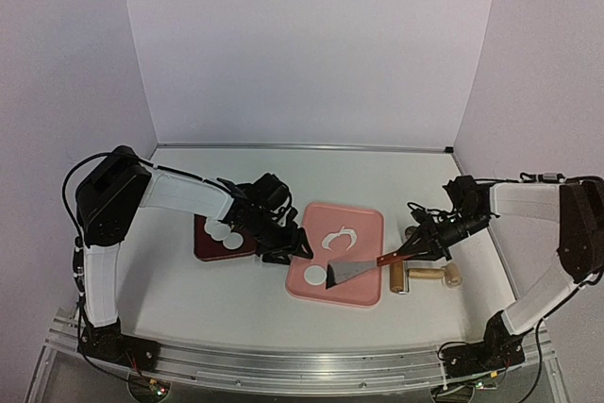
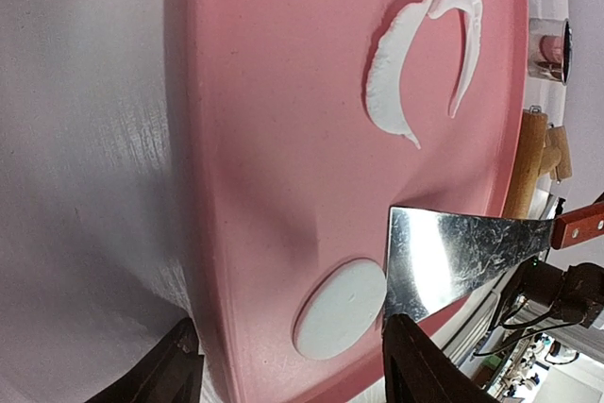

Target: Roll out the dumpling wrappers from the dough

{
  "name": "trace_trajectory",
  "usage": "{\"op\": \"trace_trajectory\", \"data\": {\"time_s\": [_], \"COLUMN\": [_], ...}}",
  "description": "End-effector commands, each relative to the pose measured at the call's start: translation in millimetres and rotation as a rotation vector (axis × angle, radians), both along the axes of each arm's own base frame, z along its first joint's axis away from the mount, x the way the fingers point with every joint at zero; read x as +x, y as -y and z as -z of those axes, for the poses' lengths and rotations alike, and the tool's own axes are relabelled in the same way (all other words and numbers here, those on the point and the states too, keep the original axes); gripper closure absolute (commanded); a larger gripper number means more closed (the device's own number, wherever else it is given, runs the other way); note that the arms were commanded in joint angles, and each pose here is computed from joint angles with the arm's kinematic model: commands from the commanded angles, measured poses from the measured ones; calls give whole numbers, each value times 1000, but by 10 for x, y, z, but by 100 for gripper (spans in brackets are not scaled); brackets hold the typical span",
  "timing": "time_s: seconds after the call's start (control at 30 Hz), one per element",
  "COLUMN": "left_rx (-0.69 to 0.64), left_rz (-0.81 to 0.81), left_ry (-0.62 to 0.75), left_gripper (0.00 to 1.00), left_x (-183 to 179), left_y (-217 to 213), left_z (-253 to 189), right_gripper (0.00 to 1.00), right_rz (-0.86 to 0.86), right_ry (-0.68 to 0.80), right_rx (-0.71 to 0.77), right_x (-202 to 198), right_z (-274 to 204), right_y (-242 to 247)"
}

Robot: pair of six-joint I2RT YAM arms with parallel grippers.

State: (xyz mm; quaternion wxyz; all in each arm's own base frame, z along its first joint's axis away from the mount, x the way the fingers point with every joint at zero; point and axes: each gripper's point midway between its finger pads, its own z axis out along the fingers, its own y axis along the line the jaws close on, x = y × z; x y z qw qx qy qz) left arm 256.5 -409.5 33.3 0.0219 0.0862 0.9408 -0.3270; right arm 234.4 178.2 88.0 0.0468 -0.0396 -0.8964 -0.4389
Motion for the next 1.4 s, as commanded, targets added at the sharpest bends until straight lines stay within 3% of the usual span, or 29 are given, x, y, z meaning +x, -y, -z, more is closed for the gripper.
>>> {"op": "trace_trajectory", "data": {"time_s": [0.0,1.37], "left_rx": [18,36], "left_rz": [22,50], "left_ry": [-11,-29], "left_gripper": [36,37], "left_x": [-52,-207], "left_y": [16,129], "left_z": [38,41], "right_gripper": [100,100], "right_rz": [29,27], "right_ry": [-126,-131], "right_rx": [-232,-154], "right_x": [-191,12], "right_z": [517,879], "right_y": [278,83]}}
